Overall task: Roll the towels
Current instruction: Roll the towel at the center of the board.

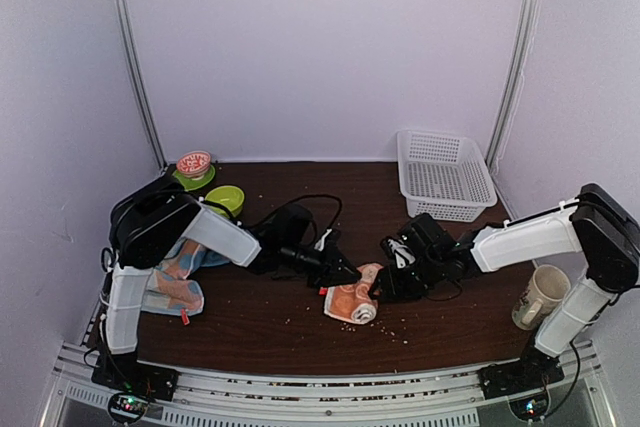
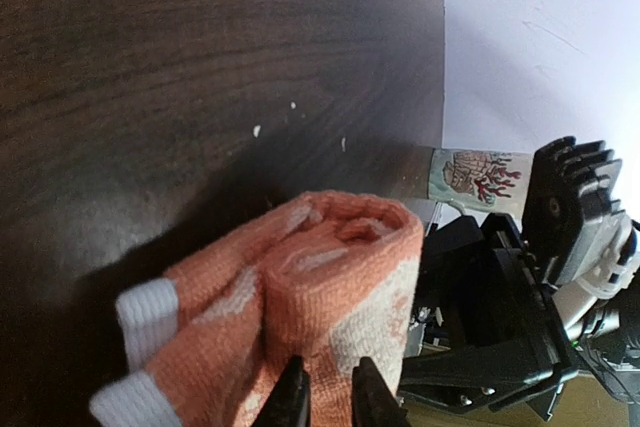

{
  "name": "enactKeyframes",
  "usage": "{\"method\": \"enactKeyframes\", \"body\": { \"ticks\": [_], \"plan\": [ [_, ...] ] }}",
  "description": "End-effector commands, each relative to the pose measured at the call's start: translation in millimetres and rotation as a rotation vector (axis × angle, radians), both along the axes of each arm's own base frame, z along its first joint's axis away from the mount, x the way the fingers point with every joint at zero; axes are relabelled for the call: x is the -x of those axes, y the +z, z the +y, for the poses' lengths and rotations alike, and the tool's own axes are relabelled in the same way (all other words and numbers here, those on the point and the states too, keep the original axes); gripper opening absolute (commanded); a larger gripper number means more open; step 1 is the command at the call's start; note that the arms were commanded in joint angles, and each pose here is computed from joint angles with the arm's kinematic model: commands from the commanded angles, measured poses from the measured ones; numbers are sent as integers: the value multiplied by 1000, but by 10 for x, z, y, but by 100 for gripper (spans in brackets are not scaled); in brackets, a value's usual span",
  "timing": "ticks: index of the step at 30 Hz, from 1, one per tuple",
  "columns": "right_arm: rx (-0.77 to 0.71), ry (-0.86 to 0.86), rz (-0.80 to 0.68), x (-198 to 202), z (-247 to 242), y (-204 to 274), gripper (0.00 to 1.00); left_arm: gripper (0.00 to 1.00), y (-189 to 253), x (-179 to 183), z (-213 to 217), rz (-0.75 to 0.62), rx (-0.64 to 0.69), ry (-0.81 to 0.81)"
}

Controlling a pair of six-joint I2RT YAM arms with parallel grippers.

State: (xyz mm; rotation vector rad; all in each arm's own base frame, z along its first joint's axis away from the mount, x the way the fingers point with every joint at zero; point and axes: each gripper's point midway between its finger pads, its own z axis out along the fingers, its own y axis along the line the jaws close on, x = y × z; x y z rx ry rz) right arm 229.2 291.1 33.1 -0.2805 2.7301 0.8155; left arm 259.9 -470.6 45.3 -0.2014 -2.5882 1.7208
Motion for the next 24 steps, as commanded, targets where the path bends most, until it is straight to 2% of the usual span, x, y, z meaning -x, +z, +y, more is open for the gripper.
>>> {"method": "enactKeyframes", "body": {
  "ticks": [1, 8, 11, 15, 18, 24],
  "plan": [
    [132, 18, -27, 10, -85, -118, 50, 17, 269, 3, 105, -73, 7, -15],
    [161, 23, -45, -22, -75, -125, 50, 18, 471, 5, 158, -153, -23, -37],
    [170, 23, -46, -30, -81, -136, 50, 18, 341, 18, 226, -155, -97, -46],
    [182, 25, -53, -46, -86, -121, 50, 17, 120, -2, 544, -227, -280, -7],
    [181, 26, -62, -79, -60, -85, 50, 18, 68, 10, 592, -260, -304, -28],
    [183, 21, -66, -129, -6, -33, 50, 15, -155, 43, 578, -232, -349, -53]
  ]
}}
